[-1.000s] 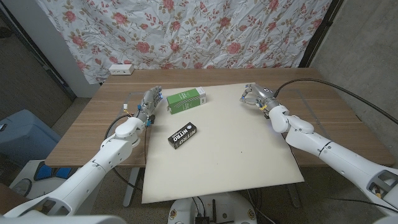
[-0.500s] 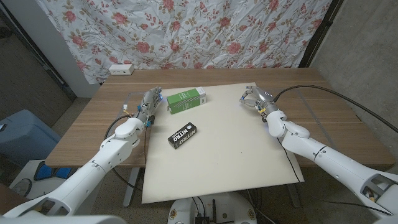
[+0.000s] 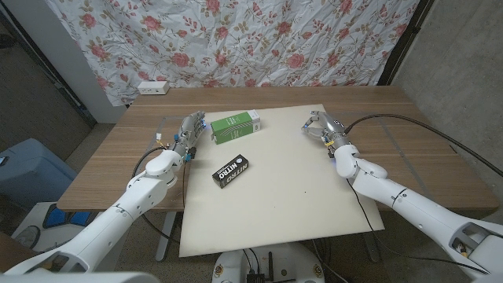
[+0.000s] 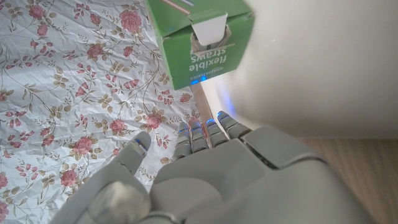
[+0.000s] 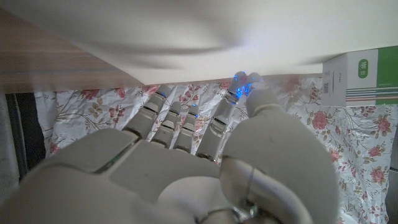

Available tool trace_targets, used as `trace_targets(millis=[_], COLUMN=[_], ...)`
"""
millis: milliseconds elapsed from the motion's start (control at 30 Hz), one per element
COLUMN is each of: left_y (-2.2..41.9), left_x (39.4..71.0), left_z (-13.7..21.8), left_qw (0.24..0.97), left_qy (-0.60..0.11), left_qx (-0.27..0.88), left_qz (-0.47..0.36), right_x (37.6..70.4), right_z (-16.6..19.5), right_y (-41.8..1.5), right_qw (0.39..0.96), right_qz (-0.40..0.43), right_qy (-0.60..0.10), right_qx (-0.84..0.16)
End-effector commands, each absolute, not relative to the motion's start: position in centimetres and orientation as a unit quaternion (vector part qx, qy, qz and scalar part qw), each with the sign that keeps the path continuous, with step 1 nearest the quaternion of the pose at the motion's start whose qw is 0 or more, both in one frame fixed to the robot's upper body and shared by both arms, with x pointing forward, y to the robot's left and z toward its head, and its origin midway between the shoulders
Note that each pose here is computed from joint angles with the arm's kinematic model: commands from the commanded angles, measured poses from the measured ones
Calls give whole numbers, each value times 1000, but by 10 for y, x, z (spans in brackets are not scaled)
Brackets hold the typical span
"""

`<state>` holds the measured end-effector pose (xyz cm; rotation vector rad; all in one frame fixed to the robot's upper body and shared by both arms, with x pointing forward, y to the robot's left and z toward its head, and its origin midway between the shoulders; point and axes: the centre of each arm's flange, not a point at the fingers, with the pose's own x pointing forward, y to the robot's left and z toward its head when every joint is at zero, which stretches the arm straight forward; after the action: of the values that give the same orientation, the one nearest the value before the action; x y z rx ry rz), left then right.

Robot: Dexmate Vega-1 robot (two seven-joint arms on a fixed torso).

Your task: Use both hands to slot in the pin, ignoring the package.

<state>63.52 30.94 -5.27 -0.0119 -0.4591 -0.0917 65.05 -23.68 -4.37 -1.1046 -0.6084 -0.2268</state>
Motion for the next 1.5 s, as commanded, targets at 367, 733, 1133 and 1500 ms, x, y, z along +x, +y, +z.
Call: trace_targets(millis=[367, 733, 1133, 1500], left_y=[310, 310, 309, 308], left_x=[631, 632, 631, 631], left_z=[-54, -56, -59, -59], left_qw=[972, 972, 973, 972], left_qy=[-229, -228, -227, -227], left_qx=[-5, -7, -8, -9], left_qz=[-47, -48, -48, -50], right_x=[658, 661, 661, 661], right_z=[-55, -57, -63, -64], right_y=[-234, -233, -238, -241], right_qw=[830, 833, 835, 833], right_qz=[-109, -111, -111, -108], right_qy=[-274, -270, -256, -250], right_qx=[-473, -469, -475, -482])
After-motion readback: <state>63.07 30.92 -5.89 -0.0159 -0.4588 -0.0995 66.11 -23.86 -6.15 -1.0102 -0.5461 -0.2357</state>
